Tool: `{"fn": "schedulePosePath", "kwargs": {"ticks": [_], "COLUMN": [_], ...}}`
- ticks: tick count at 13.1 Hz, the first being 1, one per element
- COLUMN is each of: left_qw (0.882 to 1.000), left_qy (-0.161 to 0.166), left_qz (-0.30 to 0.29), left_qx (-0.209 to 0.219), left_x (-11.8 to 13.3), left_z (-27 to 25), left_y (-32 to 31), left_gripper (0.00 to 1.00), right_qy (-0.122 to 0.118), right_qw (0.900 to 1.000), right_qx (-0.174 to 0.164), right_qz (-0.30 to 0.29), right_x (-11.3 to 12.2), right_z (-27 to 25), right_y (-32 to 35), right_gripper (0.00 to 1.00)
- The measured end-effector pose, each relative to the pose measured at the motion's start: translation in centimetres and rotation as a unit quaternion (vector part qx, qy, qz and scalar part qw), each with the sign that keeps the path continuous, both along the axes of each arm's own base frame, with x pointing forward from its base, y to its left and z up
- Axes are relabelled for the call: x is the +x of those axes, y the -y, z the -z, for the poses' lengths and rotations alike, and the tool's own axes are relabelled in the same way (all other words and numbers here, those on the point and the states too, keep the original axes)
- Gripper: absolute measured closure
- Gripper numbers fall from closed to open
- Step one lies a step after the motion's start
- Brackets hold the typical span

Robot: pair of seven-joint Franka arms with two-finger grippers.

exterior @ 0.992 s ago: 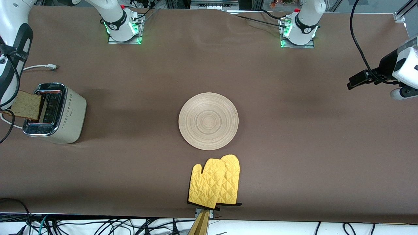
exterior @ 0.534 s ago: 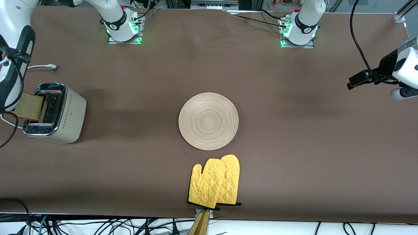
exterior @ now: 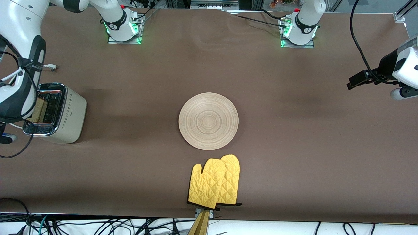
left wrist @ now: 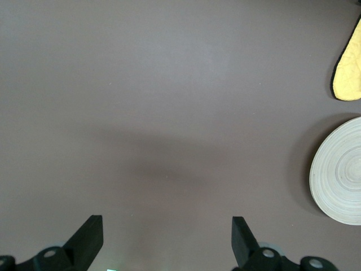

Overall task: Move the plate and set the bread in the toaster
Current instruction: 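Lower the bread into the toaster slot with the right gripper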

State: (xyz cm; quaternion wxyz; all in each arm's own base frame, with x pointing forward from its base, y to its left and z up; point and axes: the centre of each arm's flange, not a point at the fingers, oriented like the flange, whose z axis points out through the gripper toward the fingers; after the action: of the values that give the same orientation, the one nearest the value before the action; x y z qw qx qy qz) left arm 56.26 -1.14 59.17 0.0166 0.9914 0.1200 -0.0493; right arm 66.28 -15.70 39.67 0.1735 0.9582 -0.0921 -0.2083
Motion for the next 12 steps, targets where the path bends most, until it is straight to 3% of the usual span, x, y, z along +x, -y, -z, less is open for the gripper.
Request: {"fn": "schedulePosePath", "kwargs": {"ticks": [12], "left_qw": [1.000], "left_qy": [0.003], "left_qz": [0.000], "left_qx": [0.000], "left_x": [0.1], "left_z": [0.0], "left_y": [0.0], "left_gripper": [0.00], "right_qy": [0.018], "right_qw": [1.000], "right_qx": [0.004], "right_qz": [0.005], "right_x": [0.2], "right_z": [0.2], "right_y": [1.1], "right_gripper": [0.93]}}
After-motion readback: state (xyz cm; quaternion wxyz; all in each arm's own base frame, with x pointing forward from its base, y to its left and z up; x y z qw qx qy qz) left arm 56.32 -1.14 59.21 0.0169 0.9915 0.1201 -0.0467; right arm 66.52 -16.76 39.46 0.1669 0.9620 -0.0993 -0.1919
